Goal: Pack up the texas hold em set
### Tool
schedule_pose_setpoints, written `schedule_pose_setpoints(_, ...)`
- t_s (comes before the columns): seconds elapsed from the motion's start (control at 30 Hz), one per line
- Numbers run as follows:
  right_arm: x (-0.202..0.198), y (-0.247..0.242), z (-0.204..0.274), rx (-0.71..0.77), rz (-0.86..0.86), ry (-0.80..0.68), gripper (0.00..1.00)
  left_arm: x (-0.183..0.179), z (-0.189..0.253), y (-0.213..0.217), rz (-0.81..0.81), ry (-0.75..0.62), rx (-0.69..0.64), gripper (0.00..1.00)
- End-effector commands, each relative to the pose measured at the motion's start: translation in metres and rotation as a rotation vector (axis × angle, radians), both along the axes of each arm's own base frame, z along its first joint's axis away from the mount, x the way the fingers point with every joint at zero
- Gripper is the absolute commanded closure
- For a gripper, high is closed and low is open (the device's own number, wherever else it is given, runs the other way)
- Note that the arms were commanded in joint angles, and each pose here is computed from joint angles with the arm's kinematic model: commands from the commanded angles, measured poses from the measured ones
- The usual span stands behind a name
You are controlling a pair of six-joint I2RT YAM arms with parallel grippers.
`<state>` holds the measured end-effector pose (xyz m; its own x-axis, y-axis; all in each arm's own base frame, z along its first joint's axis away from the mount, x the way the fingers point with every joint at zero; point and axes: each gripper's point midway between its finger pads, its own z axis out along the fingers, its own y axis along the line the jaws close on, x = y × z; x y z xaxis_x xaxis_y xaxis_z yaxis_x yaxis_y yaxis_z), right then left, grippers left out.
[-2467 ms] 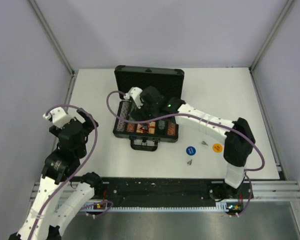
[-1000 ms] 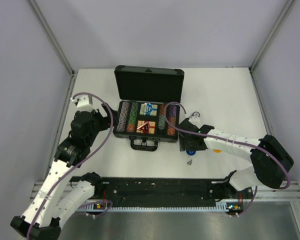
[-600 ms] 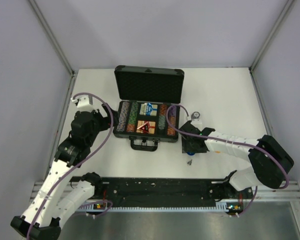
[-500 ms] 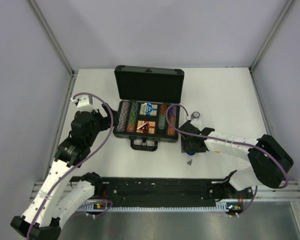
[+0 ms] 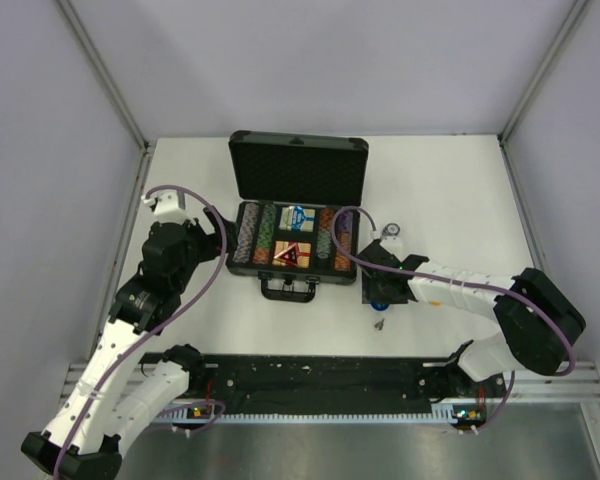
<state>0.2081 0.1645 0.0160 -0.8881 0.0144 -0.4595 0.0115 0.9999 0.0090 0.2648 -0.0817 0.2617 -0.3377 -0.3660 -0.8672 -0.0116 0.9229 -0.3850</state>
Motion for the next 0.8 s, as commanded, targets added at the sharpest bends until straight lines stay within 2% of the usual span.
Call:
schedule_pose_setpoints(0.0,-0.013,-0.010,-0.009,-0.037,-0.006,0.070,0.38,0.004,0.006,0.000,0.010,-0.032,-0.014,0.01)
schedule_pose_setpoints(0.13,-0.020,-0.011,-0.010,-0.040,0.012,0.098,0.36,0.004,0.004,0.002,0.017,-0.030,-0.009,0.01)
schedule_pose_setpoints(0.33,-0.031,-0.015,-0.020,-0.052,0.022,0.149,0.41,0.004,0.001,0.003,0.024,-0.025,-0.008,0.01)
schedule_pose_setpoints(0.63,-0.038,-0.019,-0.029,-0.095,0.048,0.209,0.41,0.005,-0.001,0.003,0.024,-0.022,-0.008,0.01)
schedule_pose_setpoints(0.77,-0.041,-0.018,-0.032,-0.092,0.050,0.224,0.48,0.004,-0.003,0.003,0.027,-0.019,-0.006,0.01)
